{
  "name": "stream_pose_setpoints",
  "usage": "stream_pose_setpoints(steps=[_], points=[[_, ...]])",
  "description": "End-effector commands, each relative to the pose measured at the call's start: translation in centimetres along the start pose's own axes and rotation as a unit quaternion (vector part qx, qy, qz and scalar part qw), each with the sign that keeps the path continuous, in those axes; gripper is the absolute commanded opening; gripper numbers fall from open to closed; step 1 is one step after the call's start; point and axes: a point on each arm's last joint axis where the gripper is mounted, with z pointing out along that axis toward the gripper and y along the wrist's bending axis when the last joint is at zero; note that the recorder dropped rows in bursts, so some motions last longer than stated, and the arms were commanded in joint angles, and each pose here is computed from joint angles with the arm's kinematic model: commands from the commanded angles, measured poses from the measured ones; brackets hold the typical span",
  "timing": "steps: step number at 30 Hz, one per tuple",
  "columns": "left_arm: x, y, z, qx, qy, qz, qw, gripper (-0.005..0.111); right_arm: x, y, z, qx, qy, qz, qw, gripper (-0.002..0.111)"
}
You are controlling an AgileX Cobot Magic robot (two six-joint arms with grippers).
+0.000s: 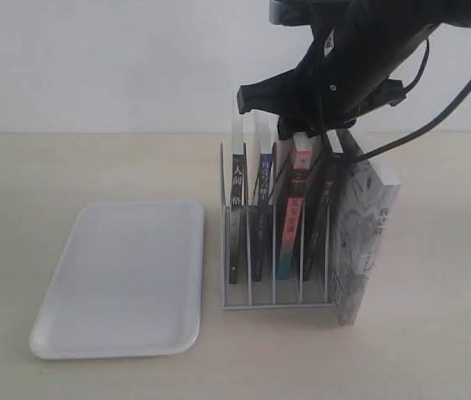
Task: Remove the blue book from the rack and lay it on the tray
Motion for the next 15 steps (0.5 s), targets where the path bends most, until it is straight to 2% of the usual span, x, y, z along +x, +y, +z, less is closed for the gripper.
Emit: stream_pose_setpoints(steps=[1,15], points=[[0.1,0.0,0.0,-0.001,-0.002,-0.004,1.0,0.004,0.1,-0.1,-0.1,0.004,0.003,-0.004,1.0,0.02],[0.1,0.0,0.0,-0.001,-0.002,-0.004,1.0,0.004,0.6,-0.1,1.8,0.011,0.026,-0.006,1.0,0.02]])
